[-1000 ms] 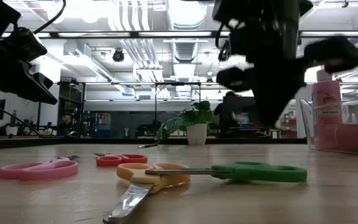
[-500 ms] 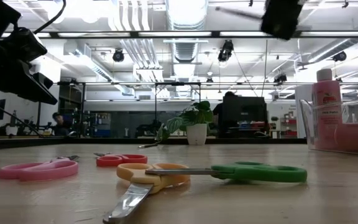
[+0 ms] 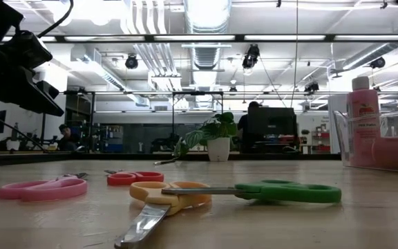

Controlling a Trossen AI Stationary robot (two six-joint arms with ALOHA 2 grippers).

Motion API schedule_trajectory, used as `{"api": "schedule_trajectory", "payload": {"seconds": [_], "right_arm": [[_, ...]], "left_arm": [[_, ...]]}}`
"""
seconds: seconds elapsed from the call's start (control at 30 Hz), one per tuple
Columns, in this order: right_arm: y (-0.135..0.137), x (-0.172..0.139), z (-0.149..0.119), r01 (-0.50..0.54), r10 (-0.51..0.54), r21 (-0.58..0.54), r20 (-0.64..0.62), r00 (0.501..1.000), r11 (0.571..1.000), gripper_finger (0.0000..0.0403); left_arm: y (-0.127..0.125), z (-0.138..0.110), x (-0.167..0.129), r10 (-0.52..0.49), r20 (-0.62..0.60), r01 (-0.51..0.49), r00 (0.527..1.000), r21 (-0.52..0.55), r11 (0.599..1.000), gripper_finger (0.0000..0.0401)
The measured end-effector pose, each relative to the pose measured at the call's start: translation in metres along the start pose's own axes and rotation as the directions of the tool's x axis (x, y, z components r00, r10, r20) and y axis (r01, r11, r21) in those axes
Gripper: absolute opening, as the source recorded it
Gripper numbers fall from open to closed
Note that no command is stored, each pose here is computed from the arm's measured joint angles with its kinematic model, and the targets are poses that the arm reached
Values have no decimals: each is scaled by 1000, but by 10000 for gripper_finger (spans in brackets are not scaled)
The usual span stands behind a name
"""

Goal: Pick & Place Paint Supplies
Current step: Put the black paint brush into the gray bin

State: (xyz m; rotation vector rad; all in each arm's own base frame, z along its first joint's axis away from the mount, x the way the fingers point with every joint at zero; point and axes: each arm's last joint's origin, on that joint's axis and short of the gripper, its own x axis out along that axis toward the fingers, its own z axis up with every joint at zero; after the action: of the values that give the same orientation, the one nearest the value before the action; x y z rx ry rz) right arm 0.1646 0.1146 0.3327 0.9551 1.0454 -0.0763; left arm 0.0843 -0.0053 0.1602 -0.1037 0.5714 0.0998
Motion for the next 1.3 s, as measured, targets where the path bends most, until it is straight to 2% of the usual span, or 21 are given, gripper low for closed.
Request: {"api": "schedule_trajectory", "payload": {"seconds": [0.17,0.3,0.43,0.63,0.83,1.07,1.3], "right_arm": [[6,7,-38,53,-40,138,-97,994,989,15],[7,14,-68,127,-91,251,-150,985,960,15],[9,23,-97,178,-132,313,-164,978,933,15],[5,47,-139,294,-247,272,-195,949,916,15],[-1,78,-168,385,-351,201,-183,918,901,15],[-14,106,-179,524,-507,147,-139,851,839,15],[-17,109,-180,539,-525,142,-127,842,830,15]], "left_arm": [[0,0,0,0,0,0,1000,0,1000,106],[0,0,0,0,0,0,1000,0,1000,106],[0,0,0,0,0,0,1000,0,1000,106],[0,0,0,0,1,0,1000,0,1000,106],[0,0,0,0,1,0,1000,0,1000,106],[0,0,0,0,0,0,1000,0,1000,106],[0,0,0,0,0,0,1000,0,1000,106]]}}
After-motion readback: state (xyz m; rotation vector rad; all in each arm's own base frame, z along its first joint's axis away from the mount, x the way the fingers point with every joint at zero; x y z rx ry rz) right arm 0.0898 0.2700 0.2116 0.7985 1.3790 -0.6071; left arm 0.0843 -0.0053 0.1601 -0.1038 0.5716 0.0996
